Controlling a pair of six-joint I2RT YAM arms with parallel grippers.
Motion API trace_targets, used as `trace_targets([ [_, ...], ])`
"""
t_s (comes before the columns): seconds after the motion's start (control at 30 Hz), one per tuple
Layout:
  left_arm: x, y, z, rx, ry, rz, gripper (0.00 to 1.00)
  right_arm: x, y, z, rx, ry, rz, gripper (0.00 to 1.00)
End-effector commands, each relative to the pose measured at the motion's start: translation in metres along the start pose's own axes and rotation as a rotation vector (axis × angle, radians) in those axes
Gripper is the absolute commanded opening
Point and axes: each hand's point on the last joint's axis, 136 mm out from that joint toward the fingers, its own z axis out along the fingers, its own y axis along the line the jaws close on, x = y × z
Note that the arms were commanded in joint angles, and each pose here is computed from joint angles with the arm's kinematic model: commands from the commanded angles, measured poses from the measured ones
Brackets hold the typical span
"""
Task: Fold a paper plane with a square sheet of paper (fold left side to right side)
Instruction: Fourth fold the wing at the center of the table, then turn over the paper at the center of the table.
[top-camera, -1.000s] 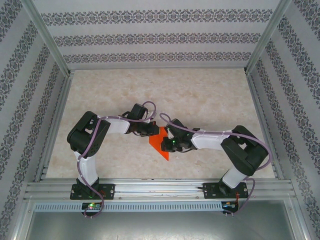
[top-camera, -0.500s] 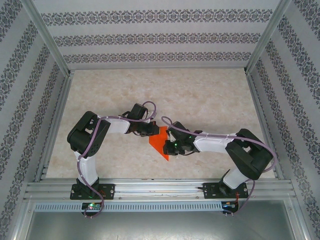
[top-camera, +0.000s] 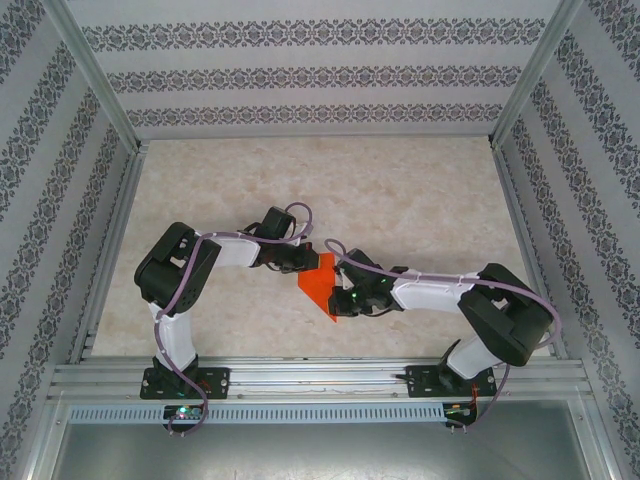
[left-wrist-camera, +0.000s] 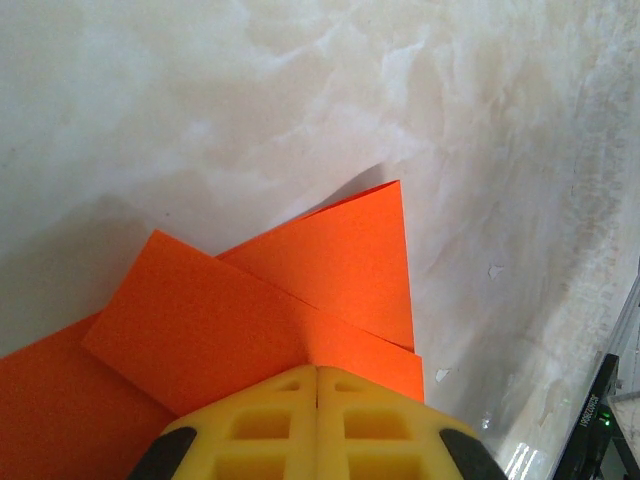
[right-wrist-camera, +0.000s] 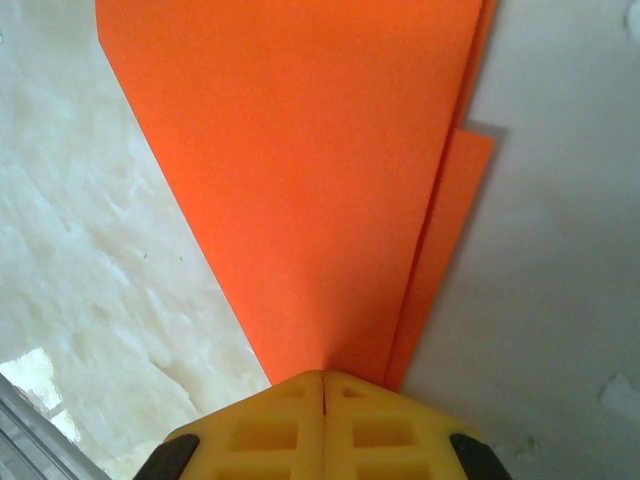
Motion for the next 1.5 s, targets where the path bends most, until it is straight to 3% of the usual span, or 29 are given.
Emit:
trace_targets([
  [0.0,0.019,0.044,0.008,-0.156,0.042,-0.049,0.00,0.057,-0.032,-0.003,0.106,0.188,0.070,0.00],
  [0.23,0.007,0.026,0.006,-0.097,0.020,-0.046,0.00,0.062,-0.021,-0.016,0.060,0.206,0.051,0.00],
  [0.37,-0.009,-0.003,-0.004,-0.017,-0.021,-0.029,0.09,0.042,-0.009,-0.033,-0.004,0.131,0.035,0.02],
  [0.53,-0.030,-0.047,-0.035,0.066,-0.108,0.037,0.23,-0.003,-0.004,-0.059,-0.095,-0.039,0.008,0.25],
  [0.7,-0.039,-0.066,-0.077,0.021,-0.216,0.113,0.33,-0.044,0.001,-0.073,-0.160,-0.195,-0.072,0.47],
  [0.83,-0.034,-0.064,-0.106,-0.048,-0.304,0.150,0.36,-0.068,0.016,-0.075,-0.228,-0.265,-0.142,0.52],
  [1.23,-0.011,-0.042,-0.168,-0.128,-0.529,0.136,0.48,-0.103,0.022,-0.028,-0.253,-0.218,-0.210,0.46],
  [1.33,-0.007,-0.037,-0.175,-0.125,-0.548,0.119,0.49,-0.102,0.020,-0.018,-0.260,-0.197,-0.201,0.39],
  [1.47,-0.006,-0.038,-0.183,-0.120,-0.570,0.117,0.51,-0.103,0.019,-0.012,-0.269,-0.180,-0.182,0.21],
])
